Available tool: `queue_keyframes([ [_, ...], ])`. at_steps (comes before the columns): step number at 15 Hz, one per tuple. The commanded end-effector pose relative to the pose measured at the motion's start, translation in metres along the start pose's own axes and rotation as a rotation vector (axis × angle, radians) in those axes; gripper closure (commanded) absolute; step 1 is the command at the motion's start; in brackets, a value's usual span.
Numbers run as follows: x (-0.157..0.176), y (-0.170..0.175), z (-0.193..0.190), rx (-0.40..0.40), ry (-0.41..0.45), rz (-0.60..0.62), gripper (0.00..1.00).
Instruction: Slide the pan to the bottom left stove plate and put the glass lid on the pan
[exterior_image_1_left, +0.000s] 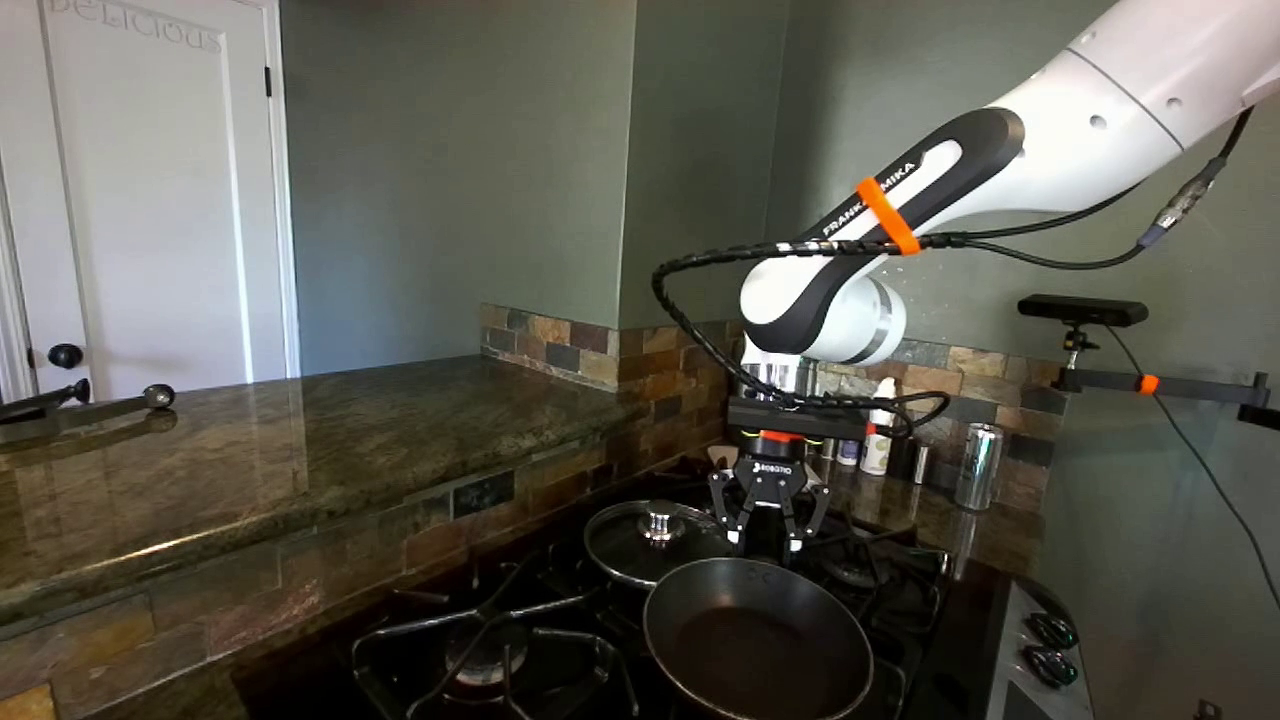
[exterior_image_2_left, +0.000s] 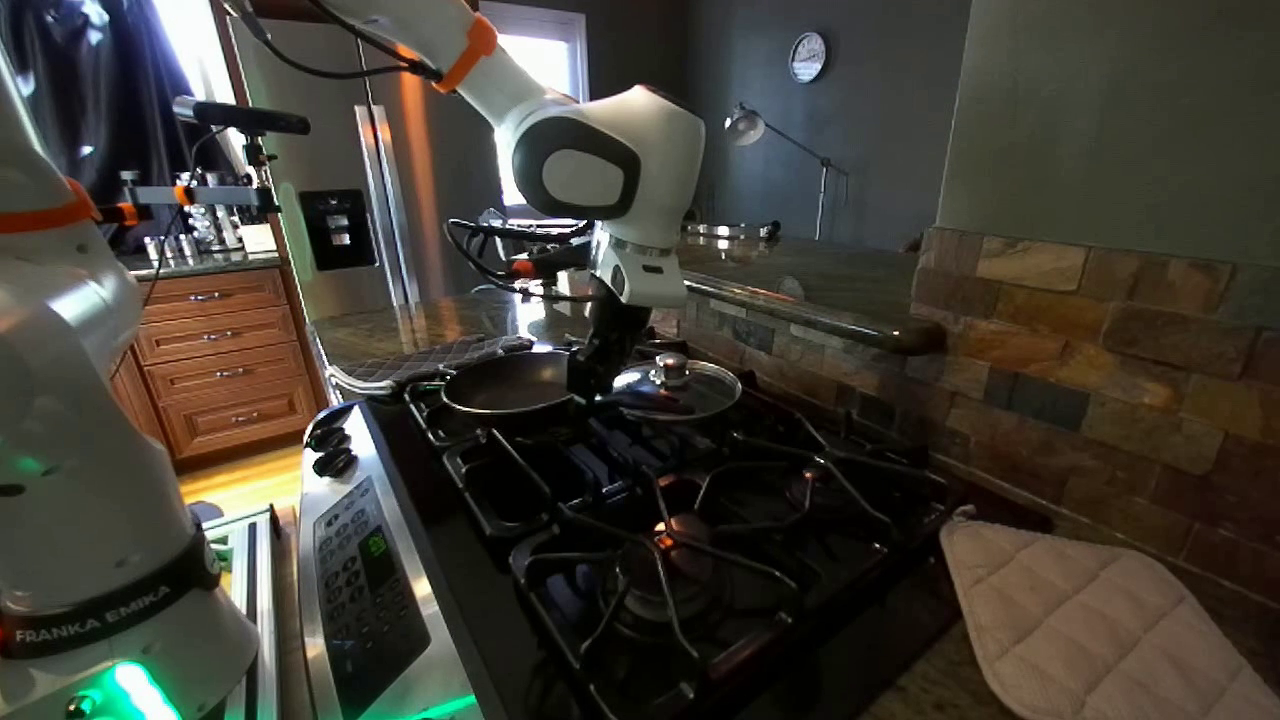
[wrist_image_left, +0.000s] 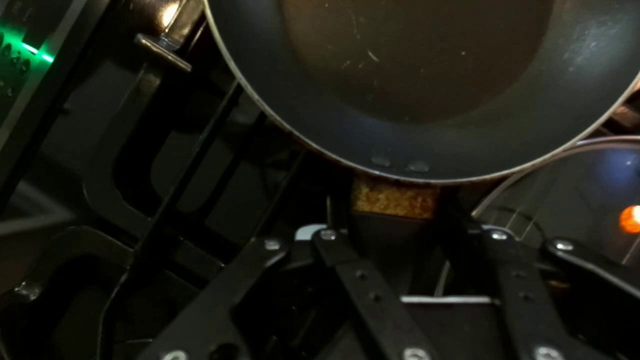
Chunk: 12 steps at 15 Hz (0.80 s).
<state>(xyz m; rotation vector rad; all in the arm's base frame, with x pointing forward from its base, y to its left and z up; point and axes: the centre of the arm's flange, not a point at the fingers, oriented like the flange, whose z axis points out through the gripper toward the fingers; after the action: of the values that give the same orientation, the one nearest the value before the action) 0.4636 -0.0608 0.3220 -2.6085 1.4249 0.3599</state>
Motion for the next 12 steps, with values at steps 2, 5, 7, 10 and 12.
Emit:
queue_keyframes([
  [2,-0.004,-0.003,0.000,0.003,0.002,0.005,0.77],
  [5,-0.008,-0.010,0.001,0.013,-0.011,0.003,0.77],
  [7,-0.012,-0.016,0.001,0.016,-0.013,-0.006,0.77],
  [10,-0.021,-0.028,0.004,0.016,-0.019,-0.029,0.77],
  [12,-0.025,-0.035,0.007,0.013,-0.024,-0.044,0.77],
])
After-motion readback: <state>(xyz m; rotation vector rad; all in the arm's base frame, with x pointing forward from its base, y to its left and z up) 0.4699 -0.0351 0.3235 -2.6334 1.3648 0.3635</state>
